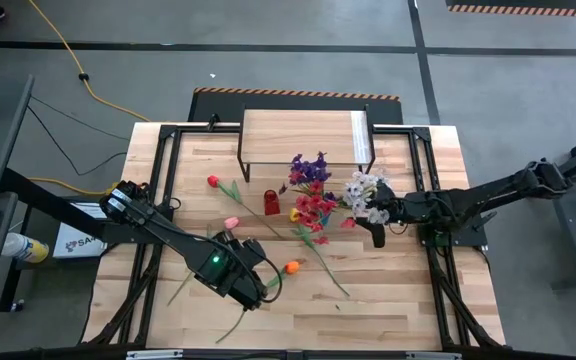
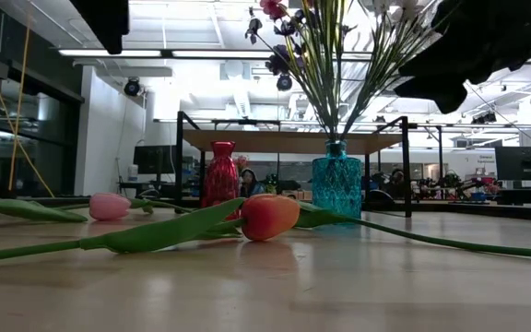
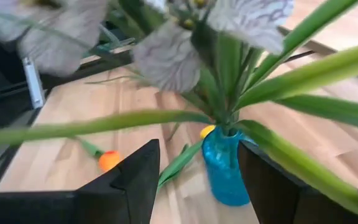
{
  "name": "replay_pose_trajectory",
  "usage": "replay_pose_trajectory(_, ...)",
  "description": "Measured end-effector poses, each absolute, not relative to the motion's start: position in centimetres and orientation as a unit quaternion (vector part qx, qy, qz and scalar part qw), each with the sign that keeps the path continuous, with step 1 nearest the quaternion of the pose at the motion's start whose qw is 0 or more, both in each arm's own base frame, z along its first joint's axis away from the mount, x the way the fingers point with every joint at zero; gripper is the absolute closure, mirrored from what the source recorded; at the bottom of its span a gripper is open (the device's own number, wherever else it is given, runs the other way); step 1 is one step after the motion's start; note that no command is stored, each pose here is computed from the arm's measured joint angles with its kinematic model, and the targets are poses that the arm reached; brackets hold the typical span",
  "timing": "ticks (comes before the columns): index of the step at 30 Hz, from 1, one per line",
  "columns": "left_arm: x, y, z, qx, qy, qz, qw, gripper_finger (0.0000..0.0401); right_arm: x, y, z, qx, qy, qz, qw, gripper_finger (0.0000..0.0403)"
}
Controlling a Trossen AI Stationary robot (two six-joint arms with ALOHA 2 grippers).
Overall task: Pick and place flowers into a vace then onto a shelf
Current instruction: Put the white flowers into the blue vase
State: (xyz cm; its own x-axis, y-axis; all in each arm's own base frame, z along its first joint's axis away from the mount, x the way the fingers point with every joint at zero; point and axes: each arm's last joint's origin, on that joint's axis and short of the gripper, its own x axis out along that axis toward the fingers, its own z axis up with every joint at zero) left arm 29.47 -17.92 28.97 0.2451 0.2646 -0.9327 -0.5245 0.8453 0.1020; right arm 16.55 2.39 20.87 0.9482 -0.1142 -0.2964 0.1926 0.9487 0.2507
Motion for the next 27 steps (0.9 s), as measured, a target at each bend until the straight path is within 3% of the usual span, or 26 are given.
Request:
replay_pose_trajectory(6, 28.7, -17.6, 28.9, -0.102, 0.595, 0.261, 0.753, 0.0103, 15.4, 2.5, 20.9, 0.148, 0.169, -0.034, 0.974, 0.0197)
replay_pose_trajectory(16, 27.8, -17.1, 29.0, -0.075, 0.628, 0.281, 0.722, 0.0103, 13.3, 2.4, 21.0, 0.243, 0.207, 0.009, 0.948, 0.0197)
replay_pose_trajectory(27, 27.7, -17.0, 29.0, -0.071, 0.63, 0.282, 0.72, 0.0103, 11.9, 2.9, 22.2, 0.334, 0.197, 0.122, 0.913, 0.0198)
